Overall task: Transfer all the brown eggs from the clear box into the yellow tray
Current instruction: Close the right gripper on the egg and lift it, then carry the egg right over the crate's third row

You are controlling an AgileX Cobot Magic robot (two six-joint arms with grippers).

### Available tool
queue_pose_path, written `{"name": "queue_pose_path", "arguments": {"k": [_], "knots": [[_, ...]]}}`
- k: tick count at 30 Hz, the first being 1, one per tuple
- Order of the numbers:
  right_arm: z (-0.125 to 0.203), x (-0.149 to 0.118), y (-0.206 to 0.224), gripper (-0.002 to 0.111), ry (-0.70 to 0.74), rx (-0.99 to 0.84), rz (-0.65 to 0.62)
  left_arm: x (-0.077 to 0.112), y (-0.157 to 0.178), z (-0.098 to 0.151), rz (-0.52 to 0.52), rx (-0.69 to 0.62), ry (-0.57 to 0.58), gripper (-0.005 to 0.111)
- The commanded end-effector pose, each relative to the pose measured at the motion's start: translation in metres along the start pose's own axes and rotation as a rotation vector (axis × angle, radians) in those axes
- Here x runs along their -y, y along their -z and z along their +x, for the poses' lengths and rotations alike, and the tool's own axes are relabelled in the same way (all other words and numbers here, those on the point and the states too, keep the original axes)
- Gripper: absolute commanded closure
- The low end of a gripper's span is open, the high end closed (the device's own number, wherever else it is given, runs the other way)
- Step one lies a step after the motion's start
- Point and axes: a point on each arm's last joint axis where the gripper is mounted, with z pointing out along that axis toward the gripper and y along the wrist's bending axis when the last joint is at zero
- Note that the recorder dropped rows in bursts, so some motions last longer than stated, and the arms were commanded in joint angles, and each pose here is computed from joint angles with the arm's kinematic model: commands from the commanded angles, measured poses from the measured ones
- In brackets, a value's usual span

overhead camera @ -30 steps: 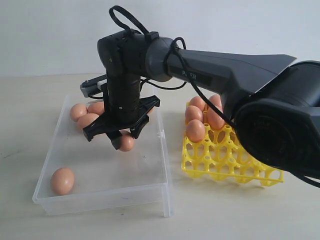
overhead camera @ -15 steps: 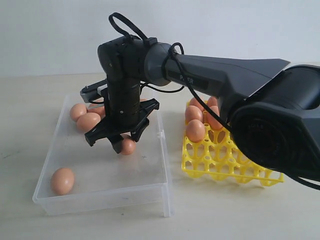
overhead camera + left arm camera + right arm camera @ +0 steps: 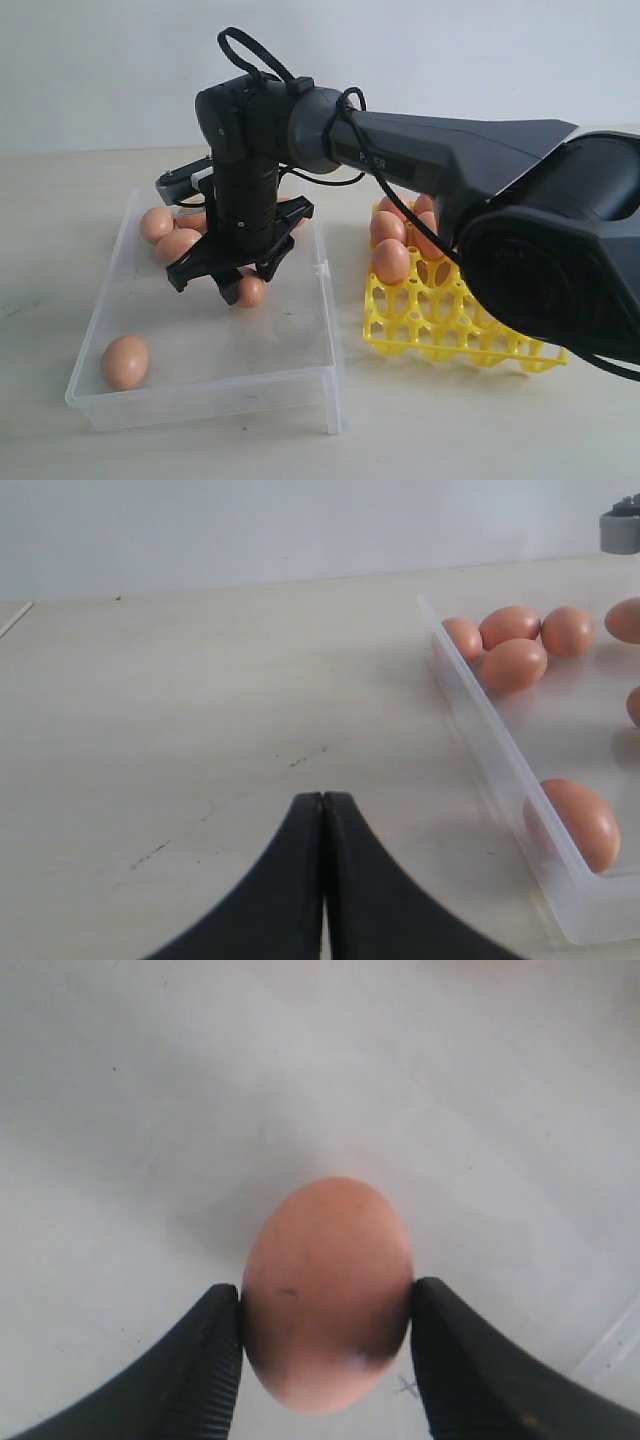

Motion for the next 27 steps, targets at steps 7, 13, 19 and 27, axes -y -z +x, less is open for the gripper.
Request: {"name": "queue_pose_path", "arguments": {"k": [7,13,19,27], "knots": [[0.0,0.001,-0.024,0.061,0.008,-0.011,-0.008,0.0,0.0,-0.002,-0.004,0.005,-0.003,0.107],[0.001,-0.001,-0.03,0.058,0.01,-0.024,-0.033,0.0,0.0,-0.002,-0.004,0.005,-0.003,0.107],[0.001,-0.001,-0.03,0.047,0.01,-0.024,-0.033,0.0,0.0,-0.002,-0.004,0.005,-0.003,0.107],[0.0,-0.001,-0.03,0.084,0.013,-0.016,-0.027,0.0,0.0,-0.002,-0.004,0.005,-0.003,0.107]]}}
